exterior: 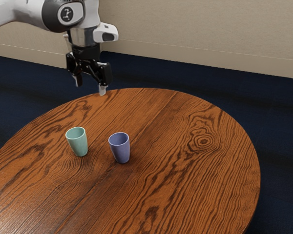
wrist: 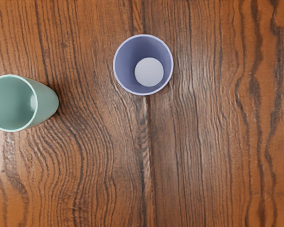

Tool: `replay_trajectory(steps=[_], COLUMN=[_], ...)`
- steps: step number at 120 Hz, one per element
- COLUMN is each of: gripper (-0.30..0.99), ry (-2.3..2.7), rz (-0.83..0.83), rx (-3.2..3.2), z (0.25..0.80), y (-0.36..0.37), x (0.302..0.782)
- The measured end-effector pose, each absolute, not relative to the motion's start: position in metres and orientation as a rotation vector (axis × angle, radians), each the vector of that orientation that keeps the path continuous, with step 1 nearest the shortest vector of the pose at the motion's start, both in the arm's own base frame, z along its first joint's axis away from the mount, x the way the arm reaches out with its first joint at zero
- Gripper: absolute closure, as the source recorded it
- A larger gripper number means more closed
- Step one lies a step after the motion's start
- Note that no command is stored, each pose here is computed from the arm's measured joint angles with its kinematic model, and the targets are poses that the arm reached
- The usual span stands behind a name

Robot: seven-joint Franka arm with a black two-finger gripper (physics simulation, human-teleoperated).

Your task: Place the left cup onto the right cup

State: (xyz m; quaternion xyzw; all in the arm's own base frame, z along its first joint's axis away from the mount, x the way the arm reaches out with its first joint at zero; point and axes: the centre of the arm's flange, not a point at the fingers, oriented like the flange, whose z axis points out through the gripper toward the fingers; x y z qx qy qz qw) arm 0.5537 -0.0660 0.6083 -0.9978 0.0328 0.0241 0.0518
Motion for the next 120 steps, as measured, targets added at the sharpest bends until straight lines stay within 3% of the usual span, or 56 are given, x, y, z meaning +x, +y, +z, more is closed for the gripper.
replay_trajectory(steps=[66, 120], gripper=[0.0, 0.0], ry=[0.178, 0.066], rz=[0.055, 0.071], rx=[-3.032, -3.038], z=[0.596, 0.573], y=[-0.095, -0.052], x=[0.553, 0.563])
